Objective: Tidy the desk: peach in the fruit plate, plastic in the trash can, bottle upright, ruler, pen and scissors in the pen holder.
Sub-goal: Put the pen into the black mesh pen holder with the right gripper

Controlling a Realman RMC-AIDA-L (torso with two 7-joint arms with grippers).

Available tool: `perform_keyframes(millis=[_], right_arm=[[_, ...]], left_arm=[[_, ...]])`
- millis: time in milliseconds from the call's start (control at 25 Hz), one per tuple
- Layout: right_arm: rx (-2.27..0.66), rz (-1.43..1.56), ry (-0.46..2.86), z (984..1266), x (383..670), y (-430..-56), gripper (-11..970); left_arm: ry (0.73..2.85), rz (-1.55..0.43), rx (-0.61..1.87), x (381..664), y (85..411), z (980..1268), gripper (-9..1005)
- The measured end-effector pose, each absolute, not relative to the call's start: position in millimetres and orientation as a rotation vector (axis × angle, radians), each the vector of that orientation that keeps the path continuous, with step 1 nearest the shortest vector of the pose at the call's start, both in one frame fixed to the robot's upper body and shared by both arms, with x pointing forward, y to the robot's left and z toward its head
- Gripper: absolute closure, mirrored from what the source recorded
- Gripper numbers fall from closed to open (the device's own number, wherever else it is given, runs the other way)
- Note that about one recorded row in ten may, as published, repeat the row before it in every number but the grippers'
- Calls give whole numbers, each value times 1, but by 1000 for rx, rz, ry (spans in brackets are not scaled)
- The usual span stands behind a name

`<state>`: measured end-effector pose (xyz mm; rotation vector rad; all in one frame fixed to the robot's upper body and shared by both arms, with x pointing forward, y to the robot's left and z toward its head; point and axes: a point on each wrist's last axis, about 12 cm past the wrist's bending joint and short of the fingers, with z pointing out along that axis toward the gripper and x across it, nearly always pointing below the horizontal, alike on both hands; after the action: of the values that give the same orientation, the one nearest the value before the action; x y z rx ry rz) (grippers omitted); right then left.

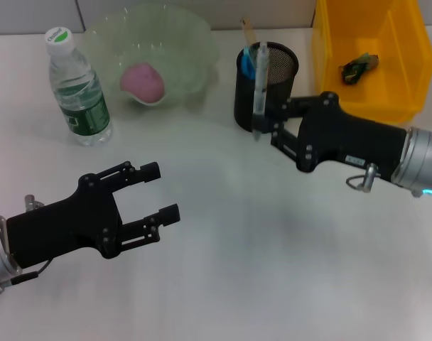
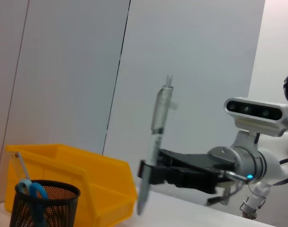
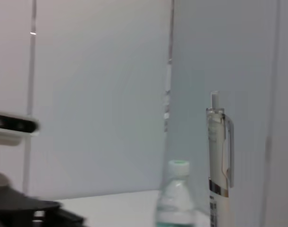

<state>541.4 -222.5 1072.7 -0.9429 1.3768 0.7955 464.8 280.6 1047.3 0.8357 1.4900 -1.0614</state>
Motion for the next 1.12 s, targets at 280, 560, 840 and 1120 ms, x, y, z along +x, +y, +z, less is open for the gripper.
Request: perform_keyframes(millis=[280,560,840,1120], right_arm=[[-907,676,1360,1076,552,-227,785],[-890,546,1326,1081,564,-231,782],[-843,465,1362,1083,581,-231,779],[-774,452,1443,1081,595,-227,776]], left_arm=[[1483,-1065,829,466,279,1048,242],[1474,-1065,808,467,278,1049,242],[1471,-1074,801,467,277,1048,242],[1469,-1075,796,467,276,1048,242]])
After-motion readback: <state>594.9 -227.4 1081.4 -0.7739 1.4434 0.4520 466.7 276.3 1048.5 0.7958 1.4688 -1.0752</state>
